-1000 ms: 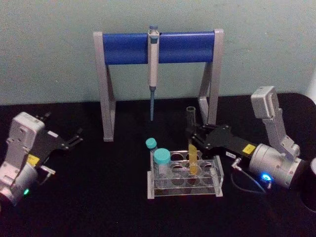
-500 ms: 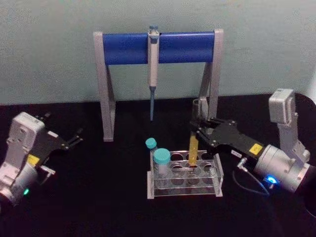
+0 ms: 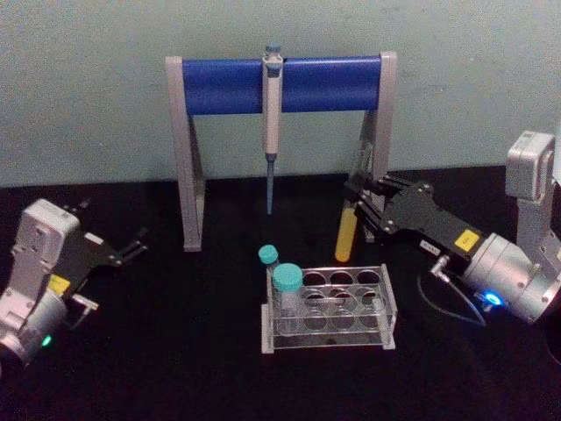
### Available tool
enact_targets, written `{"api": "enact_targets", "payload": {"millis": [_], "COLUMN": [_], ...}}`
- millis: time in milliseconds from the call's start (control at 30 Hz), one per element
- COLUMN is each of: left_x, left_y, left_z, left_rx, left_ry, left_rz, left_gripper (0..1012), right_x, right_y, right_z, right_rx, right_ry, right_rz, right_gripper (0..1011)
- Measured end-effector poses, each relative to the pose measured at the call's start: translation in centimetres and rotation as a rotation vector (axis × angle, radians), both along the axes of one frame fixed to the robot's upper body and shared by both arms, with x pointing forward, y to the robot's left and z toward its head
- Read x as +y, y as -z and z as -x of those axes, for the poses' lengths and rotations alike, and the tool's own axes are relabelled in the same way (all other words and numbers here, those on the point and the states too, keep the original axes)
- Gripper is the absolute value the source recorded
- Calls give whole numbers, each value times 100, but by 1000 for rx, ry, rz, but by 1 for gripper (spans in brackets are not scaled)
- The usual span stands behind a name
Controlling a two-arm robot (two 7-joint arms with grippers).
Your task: Pick up the test tube from the test tube rack, shake it, then place it back into the test tube rack.
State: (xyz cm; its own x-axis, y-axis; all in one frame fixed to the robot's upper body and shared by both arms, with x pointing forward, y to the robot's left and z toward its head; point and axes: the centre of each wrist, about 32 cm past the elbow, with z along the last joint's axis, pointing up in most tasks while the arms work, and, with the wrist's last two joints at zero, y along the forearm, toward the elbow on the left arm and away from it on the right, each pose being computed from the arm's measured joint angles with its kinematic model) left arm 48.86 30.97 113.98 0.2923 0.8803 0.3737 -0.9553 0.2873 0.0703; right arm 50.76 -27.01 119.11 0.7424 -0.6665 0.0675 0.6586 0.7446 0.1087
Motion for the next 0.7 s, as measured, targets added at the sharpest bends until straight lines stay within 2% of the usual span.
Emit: {"api": "enact_targets", "payload": {"millis": [167,700], "left_x": [0,0], "left_y": [0,0], "left_z": [0,0], "left_rx": [0,0], "left_ry": [0,0], "left_rz": [0,0], "left_gripper": [1010,1009], "right_x": [24,52], "right_y": [-48,-57], "right_z": [-62,-202], "right_rx": [-16,0], "right_ry": [-6,-16], "right_rz": [-8,-6], "right_gripper": [229,229]}}
